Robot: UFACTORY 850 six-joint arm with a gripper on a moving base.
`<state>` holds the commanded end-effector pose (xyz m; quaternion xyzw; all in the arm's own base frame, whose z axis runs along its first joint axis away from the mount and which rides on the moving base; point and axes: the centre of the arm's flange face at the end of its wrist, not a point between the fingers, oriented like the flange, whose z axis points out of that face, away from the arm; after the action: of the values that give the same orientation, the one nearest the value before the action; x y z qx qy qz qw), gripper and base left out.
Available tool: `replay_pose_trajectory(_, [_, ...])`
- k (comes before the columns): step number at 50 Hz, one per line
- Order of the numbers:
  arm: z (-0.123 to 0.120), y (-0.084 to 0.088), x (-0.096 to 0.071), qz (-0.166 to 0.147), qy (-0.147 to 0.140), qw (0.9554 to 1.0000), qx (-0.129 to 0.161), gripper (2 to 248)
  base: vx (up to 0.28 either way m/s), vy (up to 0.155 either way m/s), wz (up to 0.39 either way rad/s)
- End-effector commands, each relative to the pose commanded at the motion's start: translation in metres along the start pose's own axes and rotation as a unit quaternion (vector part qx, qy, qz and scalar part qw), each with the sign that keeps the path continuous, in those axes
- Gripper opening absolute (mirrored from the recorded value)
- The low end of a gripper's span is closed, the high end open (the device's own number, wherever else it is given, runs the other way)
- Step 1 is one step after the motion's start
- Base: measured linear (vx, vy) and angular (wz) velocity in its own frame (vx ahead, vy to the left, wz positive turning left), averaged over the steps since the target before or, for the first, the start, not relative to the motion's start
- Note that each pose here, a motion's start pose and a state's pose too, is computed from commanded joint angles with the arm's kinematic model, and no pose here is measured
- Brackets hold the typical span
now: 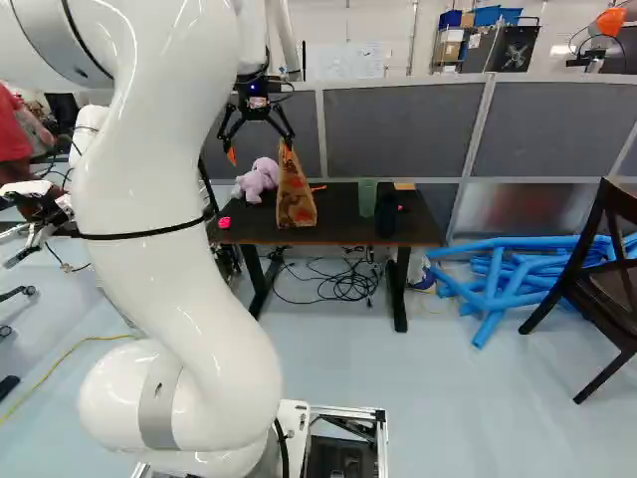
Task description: Pick up the bag on the ground and place it on the table
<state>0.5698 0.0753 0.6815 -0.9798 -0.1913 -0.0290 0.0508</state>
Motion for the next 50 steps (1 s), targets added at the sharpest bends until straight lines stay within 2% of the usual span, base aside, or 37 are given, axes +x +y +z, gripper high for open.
replay_pose_trajectory(25, [0.014, 0.004, -0.005, 0.010, 0.023, 0.9996, -0.010, 247, 0.000, 0.000, 0.000])
replay_pose_trajectory(50, [0.038, 0.009, -0.017, 0.026, 0.064, 0.9972, -0.028, 247, 0.000, 0.000, 0.000])
